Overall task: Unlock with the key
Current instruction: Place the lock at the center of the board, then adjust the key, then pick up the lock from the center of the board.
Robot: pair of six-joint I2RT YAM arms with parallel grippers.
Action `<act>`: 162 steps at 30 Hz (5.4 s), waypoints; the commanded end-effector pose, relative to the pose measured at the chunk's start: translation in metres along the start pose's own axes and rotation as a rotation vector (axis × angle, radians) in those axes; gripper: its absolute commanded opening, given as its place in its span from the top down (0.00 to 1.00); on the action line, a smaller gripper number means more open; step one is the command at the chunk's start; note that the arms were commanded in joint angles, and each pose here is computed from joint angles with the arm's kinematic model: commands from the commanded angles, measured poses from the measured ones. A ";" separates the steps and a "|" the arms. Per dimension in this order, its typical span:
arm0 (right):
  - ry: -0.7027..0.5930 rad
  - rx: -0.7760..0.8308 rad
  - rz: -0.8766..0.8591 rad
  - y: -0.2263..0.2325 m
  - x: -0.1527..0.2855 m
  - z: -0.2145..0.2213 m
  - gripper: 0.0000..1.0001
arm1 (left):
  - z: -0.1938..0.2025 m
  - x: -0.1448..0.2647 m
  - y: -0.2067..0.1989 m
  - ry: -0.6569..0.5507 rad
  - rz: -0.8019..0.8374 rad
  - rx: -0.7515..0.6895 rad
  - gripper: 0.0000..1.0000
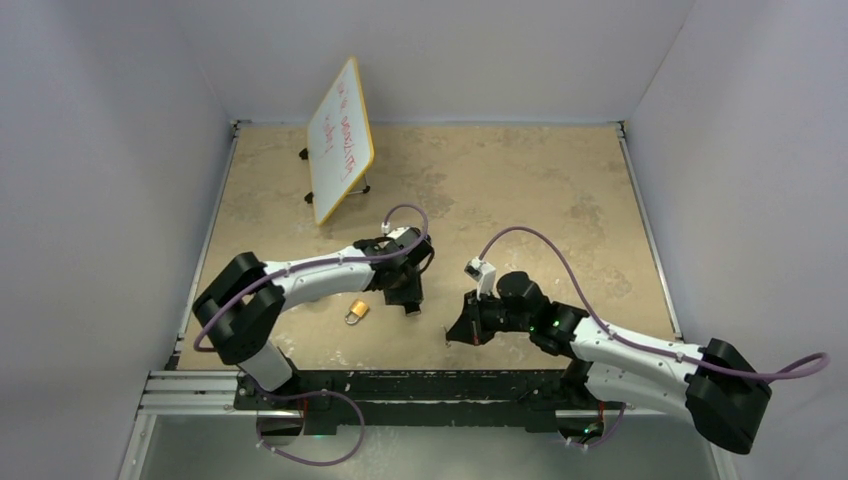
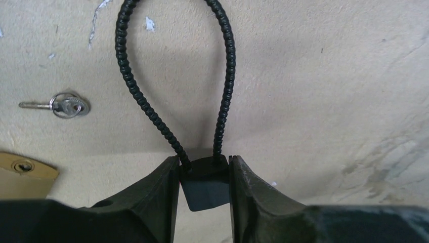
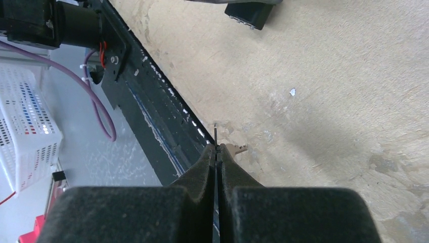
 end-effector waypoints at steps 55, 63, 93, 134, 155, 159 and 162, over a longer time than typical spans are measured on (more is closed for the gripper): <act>-0.339 0.112 -0.579 0.054 0.023 -0.033 1.00 | 0.036 0.129 0.024 -0.208 1.242 -0.408 0.69; -0.331 0.120 -0.589 0.055 0.022 -0.034 1.00 | 0.036 0.128 0.021 -0.193 1.260 -0.414 0.82; -0.636 0.021 -0.543 0.046 0.037 -0.035 0.65 | 0.030 0.141 0.015 -0.298 1.286 -0.280 1.00; -0.549 0.044 -0.639 0.065 0.027 -0.054 1.00 | 0.025 0.141 0.018 -0.428 1.329 -0.110 1.00; -0.378 -0.259 -0.346 0.024 -0.002 -0.024 1.00 | 0.017 0.085 0.057 -0.371 0.495 0.074 0.16; -0.330 -0.307 -0.311 0.014 -0.007 -0.012 1.00 | 0.015 0.060 0.052 -0.235 0.252 0.020 0.16; -0.312 -0.335 -0.300 0.008 -0.009 -0.004 1.00 | 0.015 0.044 0.040 -0.151 0.155 -0.027 0.16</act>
Point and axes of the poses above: each gripper's point midway between its finger pads, its own x axis back along the fingers, its own y axis along the line the jaws close on, z = x × y, the point moved 10 cm from there along x, back along the fingers, and after that the axes turned 2 degrees about x, right-handed, at the moved point
